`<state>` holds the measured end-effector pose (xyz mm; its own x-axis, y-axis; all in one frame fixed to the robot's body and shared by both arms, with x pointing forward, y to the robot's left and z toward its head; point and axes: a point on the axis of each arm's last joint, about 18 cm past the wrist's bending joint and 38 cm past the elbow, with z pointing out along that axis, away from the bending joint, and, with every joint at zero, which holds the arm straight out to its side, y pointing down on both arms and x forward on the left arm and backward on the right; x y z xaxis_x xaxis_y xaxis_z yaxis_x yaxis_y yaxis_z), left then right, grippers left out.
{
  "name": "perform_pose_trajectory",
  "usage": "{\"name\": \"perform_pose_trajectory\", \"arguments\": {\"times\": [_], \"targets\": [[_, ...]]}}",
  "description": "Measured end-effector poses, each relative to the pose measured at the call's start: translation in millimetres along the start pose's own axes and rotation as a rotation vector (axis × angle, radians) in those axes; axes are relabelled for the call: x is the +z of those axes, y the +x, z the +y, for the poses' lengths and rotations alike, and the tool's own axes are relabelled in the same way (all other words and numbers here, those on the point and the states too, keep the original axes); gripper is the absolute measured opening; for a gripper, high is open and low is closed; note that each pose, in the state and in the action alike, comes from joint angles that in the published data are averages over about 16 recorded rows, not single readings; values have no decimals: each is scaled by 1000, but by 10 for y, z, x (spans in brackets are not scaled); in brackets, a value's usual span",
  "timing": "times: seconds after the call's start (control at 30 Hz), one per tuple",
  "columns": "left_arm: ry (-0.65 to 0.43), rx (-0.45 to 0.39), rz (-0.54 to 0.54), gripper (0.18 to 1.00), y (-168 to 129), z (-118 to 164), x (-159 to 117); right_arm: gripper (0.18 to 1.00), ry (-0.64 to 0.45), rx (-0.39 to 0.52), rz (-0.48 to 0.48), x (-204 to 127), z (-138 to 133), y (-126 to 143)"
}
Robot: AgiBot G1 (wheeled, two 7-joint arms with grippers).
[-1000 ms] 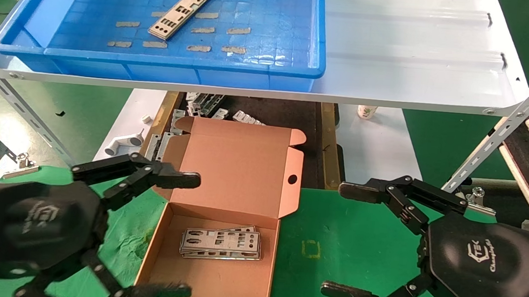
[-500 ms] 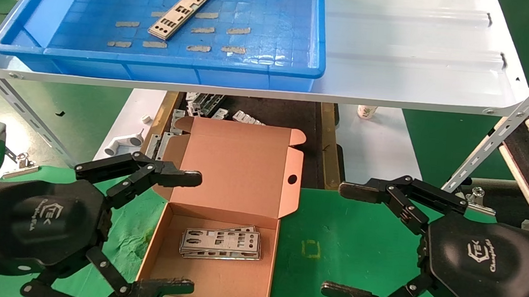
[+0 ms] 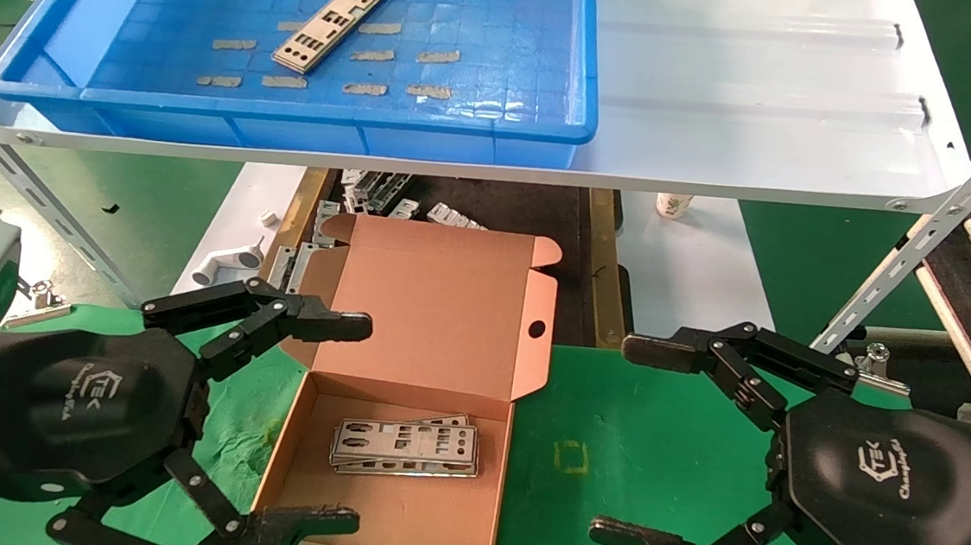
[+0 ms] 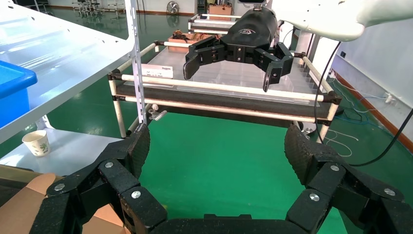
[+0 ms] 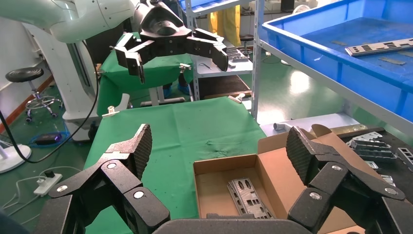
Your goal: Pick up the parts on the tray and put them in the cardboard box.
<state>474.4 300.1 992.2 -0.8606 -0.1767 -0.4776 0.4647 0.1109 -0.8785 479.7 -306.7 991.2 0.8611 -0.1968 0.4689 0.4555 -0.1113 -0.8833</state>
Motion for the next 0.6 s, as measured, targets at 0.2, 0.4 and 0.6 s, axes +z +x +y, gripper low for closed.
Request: {"name": "perform_pose_trajectory", "arguments": {"times": [0.2,0.4,0.6], "targets": [[-1,0,-1,1001,-4,3,1,1001,0,0,0,0,0,0],[-1,0,-1,1001,-6,5,2,1001,0,0,0,0,0,0],[-1,0,-2,1001,-7,6,3,1001,0,0,0,0,0,0]]}}
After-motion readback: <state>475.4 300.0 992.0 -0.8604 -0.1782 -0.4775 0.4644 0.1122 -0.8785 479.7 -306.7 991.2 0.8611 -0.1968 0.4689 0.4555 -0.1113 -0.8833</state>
